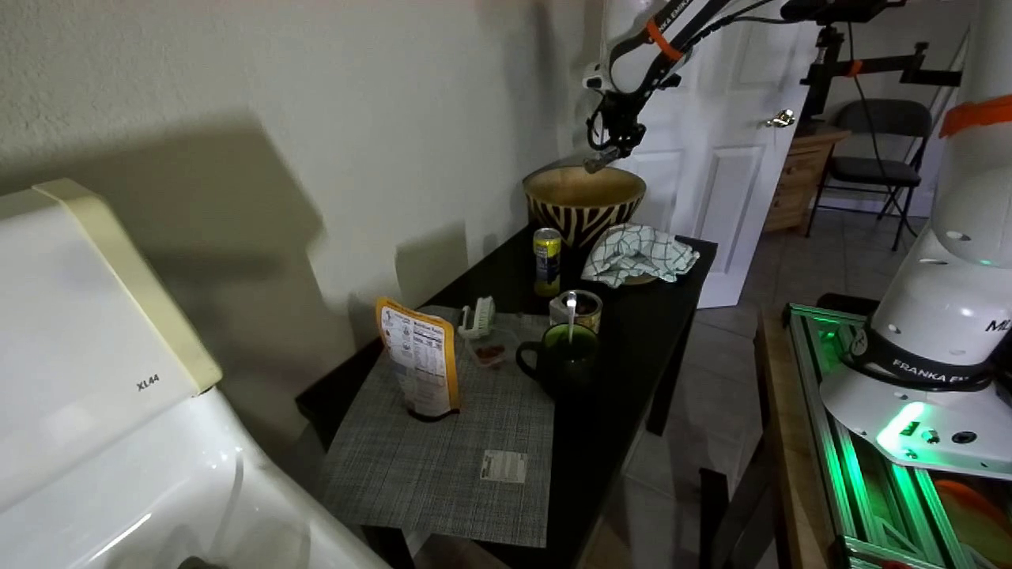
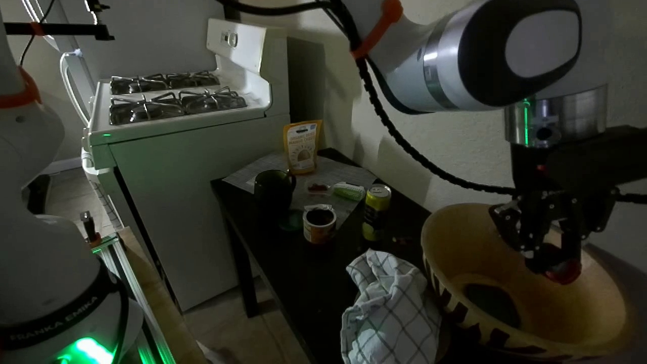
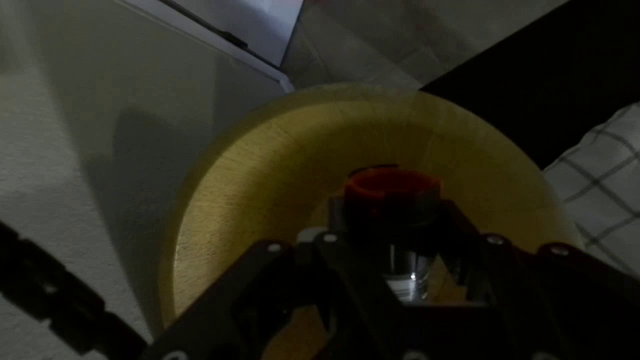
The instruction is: Pick up the clear bottle of pepper from the wooden bowl and place it in the black mug
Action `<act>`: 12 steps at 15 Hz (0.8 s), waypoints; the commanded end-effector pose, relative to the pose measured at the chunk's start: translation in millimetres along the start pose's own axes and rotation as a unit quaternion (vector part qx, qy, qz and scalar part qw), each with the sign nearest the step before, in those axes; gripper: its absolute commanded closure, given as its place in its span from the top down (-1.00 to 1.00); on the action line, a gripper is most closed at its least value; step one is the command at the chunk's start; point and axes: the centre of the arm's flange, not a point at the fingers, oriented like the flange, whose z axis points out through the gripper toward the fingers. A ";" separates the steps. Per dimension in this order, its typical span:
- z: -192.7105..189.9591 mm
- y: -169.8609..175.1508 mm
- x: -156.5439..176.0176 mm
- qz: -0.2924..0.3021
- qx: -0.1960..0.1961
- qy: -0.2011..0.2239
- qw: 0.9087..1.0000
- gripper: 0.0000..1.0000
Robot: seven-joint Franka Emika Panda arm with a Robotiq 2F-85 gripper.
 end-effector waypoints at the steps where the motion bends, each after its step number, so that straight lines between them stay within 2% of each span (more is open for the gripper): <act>1: -45.9 -40.3 31.9 -0.065 -0.044 -0.060 0.995 -0.57; 4: -85.0 -64.0 60.8 -0.140 -0.088 -0.087 0.982 -0.57; 7: -112.9 -109.9 89.6 -0.207 -0.119 -0.093 0.967 -0.57; 8: -121.8 -121.5 94.4 -0.215 -0.122 -0.087 0.965 -0.57; 10: -126.2 -132.2 92.0 -0.196 -0.081 -0.040 0.976 -0.57; 11: -109.4 -105.1 103.2 -0.202 -0.106 -0.065 0.972 -0.07; 12: -111.6 -115.6 103.6 -0.200 -0.096 -0.054 0.974 -0.07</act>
